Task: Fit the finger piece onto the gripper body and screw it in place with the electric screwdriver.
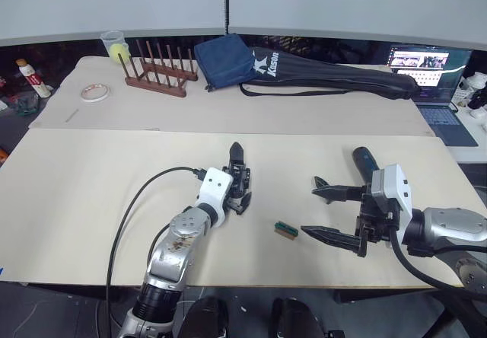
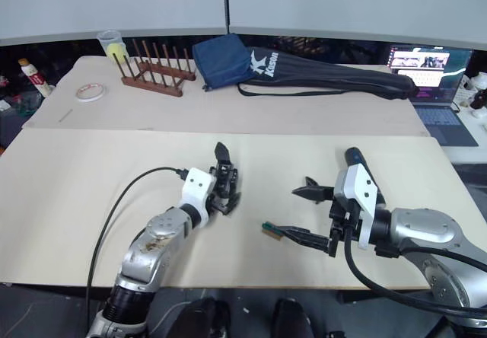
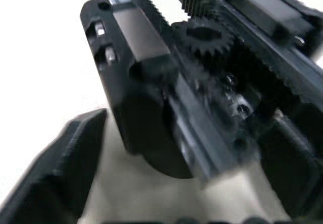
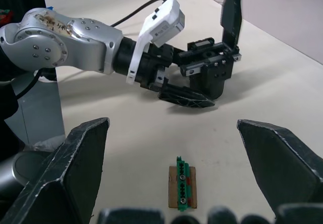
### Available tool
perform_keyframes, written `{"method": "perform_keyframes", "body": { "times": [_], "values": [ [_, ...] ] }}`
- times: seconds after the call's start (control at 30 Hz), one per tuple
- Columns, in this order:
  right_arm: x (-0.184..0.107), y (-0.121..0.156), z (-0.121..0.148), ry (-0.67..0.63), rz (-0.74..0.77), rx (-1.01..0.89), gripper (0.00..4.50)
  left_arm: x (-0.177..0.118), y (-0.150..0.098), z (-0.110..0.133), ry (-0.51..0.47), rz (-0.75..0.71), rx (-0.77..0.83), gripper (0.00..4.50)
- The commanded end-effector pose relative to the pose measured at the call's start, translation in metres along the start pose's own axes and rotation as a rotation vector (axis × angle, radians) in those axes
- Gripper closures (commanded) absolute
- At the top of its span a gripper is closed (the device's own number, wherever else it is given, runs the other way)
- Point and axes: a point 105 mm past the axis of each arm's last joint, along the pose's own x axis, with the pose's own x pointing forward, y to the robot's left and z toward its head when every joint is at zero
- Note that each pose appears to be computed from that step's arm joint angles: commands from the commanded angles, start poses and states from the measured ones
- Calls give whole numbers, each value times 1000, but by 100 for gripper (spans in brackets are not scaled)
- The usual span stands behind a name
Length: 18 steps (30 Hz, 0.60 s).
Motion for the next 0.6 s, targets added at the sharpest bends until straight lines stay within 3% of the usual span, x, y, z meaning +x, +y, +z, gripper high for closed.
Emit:
{"method": "perform_keyframes", "body": {
  "times": [0.03, 0.3, 0.43, 0.6],
  "values": [
    [0, 0, 9, -27, -1, -48, 0, -17, -2, 6, -27, -163, 32, 4],
    [0, -3, 13, -30, -4, -64, 0, -23, 17, -5, 30, -459, 206, 4],
    [0, -1, 15, -32, -5, -71, 0, -7, 41, 7, -4, -457, 215, 4],
    [-1, 0, 15, -30, -14, -73, 0, 9, 48, 14, -52, -504, 236, 4]
  ]
}}
